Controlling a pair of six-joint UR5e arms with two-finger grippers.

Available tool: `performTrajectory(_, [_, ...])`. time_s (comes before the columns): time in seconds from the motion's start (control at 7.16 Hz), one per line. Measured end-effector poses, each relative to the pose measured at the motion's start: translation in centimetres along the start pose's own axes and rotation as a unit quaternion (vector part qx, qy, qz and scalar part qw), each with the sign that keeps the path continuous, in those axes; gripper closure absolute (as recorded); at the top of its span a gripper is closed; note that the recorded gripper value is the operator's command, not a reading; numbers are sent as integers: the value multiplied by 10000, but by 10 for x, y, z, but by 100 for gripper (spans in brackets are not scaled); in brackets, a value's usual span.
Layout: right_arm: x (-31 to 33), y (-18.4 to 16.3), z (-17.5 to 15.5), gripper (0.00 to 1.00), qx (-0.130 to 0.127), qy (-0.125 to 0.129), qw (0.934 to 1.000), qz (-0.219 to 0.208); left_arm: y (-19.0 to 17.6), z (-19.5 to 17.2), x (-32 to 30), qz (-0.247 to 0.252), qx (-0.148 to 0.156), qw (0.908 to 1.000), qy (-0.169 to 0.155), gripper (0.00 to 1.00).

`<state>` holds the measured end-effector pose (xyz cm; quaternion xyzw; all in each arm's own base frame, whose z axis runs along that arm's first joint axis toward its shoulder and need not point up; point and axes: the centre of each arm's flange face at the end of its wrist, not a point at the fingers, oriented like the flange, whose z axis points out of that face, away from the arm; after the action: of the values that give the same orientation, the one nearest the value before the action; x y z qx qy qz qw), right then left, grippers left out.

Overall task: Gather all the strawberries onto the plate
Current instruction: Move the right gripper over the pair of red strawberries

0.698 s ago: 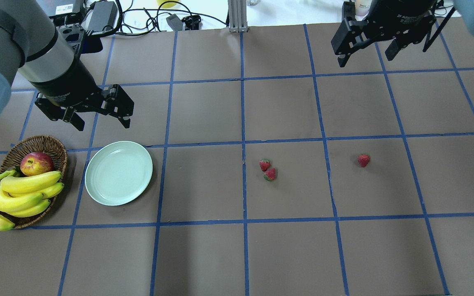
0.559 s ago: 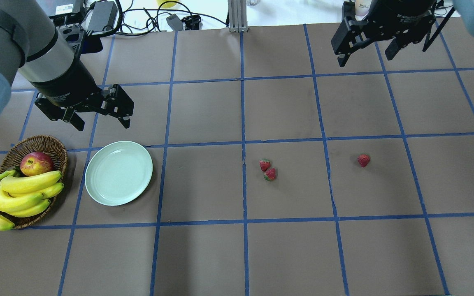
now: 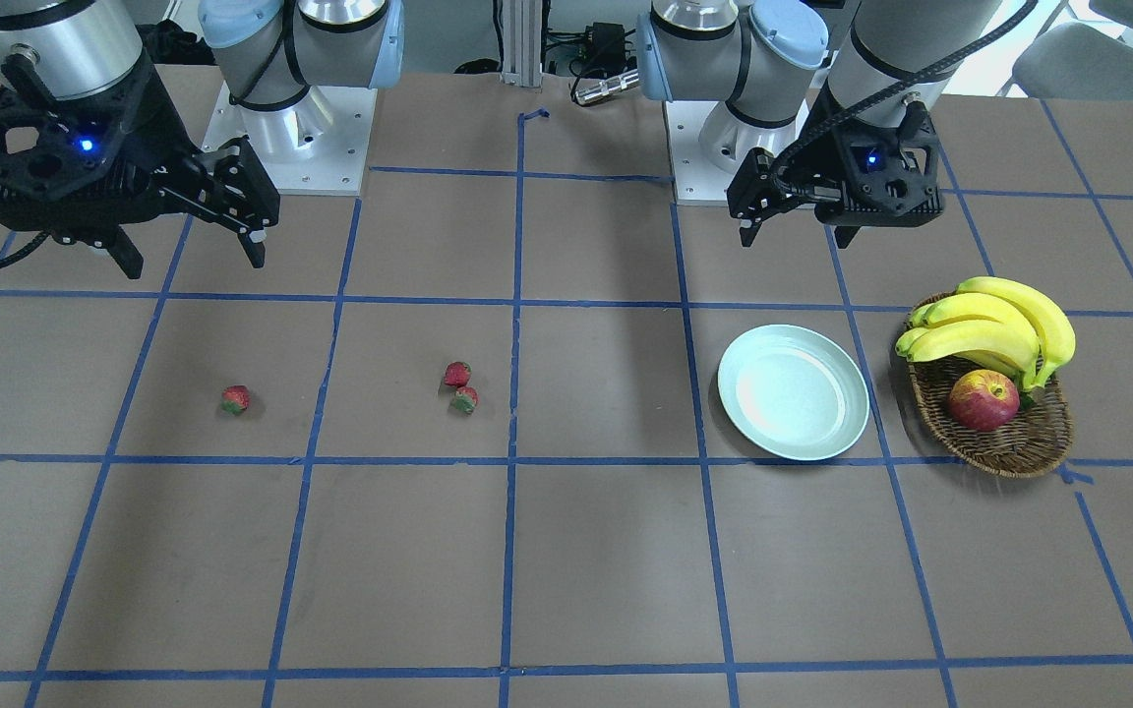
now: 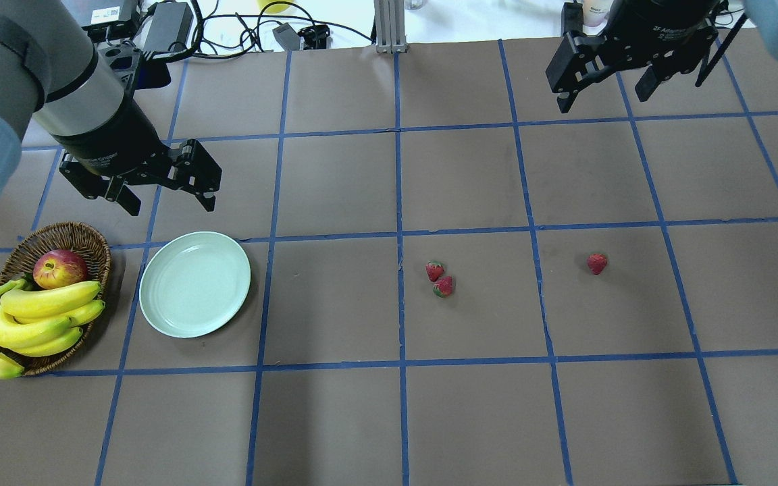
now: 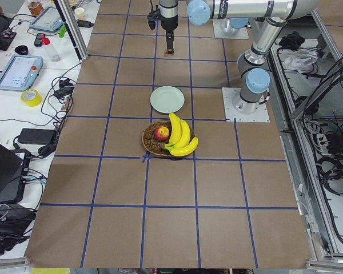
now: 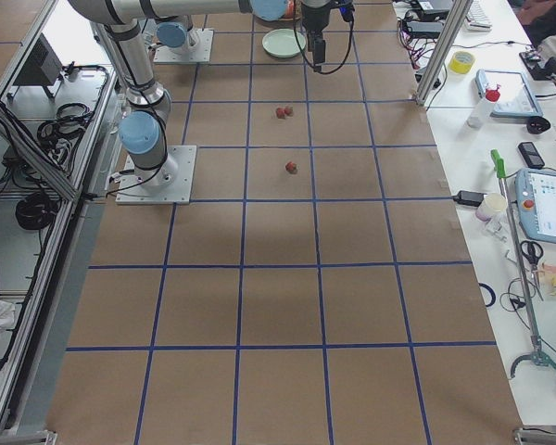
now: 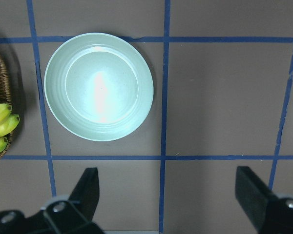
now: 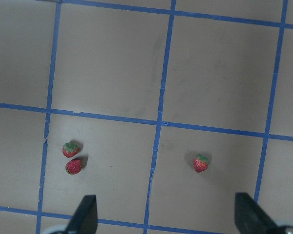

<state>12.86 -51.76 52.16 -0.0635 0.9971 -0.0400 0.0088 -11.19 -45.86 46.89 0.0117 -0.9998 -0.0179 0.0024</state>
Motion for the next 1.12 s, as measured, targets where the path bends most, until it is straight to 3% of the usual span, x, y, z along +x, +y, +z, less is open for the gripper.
performTrajectory(0.7, [-1, 4, 9, 0, -111, -49, 9999, -13, 4, -8, 0, -13, 58, 10000, 37, 0])
performTrajectory(1.12, [-14, 7, 49, 0, -349, -197, 9992, -97, 4, -9, -1, -11, 81, 10000, -11, 0])
